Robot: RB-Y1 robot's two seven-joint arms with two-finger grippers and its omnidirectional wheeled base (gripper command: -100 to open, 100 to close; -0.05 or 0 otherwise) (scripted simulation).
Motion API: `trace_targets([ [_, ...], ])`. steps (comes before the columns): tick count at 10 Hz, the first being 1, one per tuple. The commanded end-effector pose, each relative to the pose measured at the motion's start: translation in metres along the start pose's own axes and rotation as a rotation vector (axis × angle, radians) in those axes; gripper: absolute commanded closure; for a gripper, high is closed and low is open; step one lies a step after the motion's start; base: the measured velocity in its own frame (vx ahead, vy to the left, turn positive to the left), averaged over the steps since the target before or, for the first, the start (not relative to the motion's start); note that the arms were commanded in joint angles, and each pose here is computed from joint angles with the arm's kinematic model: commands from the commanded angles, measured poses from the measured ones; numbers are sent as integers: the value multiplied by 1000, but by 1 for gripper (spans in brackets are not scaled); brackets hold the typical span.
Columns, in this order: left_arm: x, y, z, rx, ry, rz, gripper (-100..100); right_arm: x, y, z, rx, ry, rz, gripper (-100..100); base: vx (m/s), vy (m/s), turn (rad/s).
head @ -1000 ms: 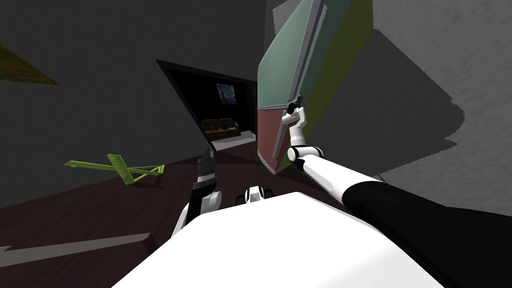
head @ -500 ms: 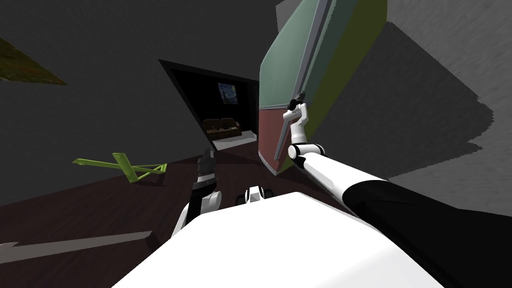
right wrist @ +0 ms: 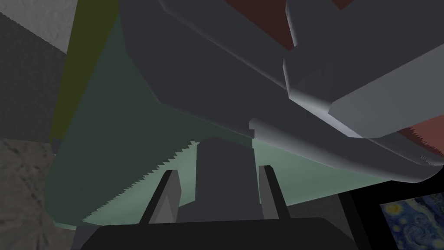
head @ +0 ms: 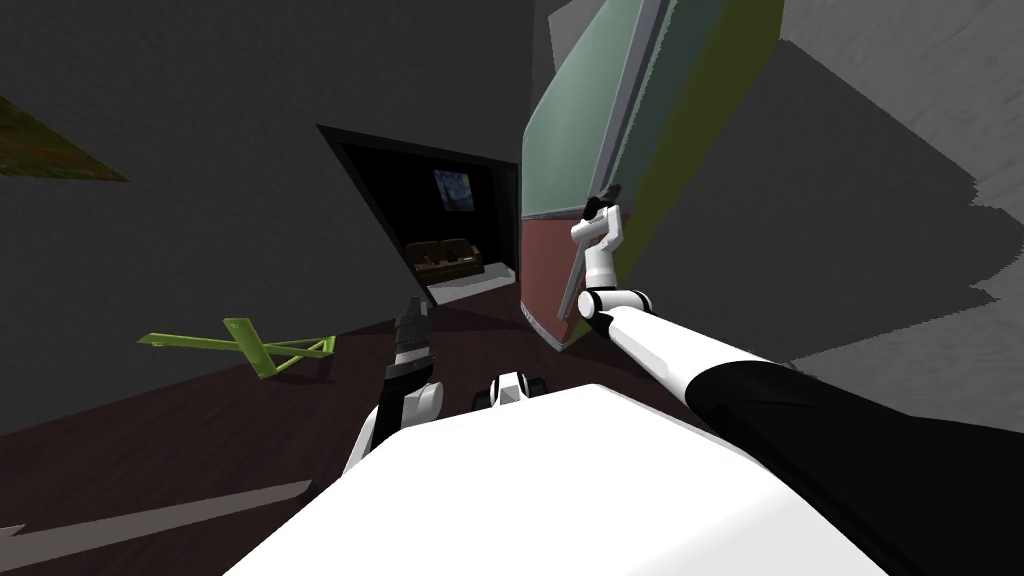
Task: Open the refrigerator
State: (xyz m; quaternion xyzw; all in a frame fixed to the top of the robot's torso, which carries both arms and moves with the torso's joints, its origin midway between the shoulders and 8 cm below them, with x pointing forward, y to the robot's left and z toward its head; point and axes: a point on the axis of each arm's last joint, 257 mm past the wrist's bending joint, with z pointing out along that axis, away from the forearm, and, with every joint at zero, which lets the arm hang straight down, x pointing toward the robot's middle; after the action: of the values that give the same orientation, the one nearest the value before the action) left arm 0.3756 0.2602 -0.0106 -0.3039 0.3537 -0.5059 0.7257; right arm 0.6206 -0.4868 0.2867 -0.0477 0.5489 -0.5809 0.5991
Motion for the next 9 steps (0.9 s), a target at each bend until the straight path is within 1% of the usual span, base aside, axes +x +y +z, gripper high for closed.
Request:
trace_targets([
  [1, 0, 0, 0, 0, 0, 0, 0, 10, -14, -2, 33, 29, -22, 100, 72, 277, -19],
  [3, 0, 0, 0, 0, 0, 0, 0, 29, -32, -3, 74, 77, -50, 100, 128, 390, -40],
  [4, 0, 0, 0, 0, 0, 0, 0, 29, -32, -3, 74, 77, -50, 100, 95, 322, -55],
  [6, 0, 0, 0, 0, 0, 0, 0, 48, -51, -6, 115, 127, -77, 100, 74, 305, -4],
  [7, 0, 0, 0, 0, 0, 0, 0, 58, -60, -8, 135, 152, -91, 100, 170, 388, -47],
  [8, 0, 0, 0, 0, 0, 0, 0, 58, -60, -8, 135, 152, -91, 100, 130, 328, -58],
  [9, 0, 0, 0, 0, 0, 0, 0, 67, -70, -10, 156, 178, -104, 100, 55, 316, 2],
])
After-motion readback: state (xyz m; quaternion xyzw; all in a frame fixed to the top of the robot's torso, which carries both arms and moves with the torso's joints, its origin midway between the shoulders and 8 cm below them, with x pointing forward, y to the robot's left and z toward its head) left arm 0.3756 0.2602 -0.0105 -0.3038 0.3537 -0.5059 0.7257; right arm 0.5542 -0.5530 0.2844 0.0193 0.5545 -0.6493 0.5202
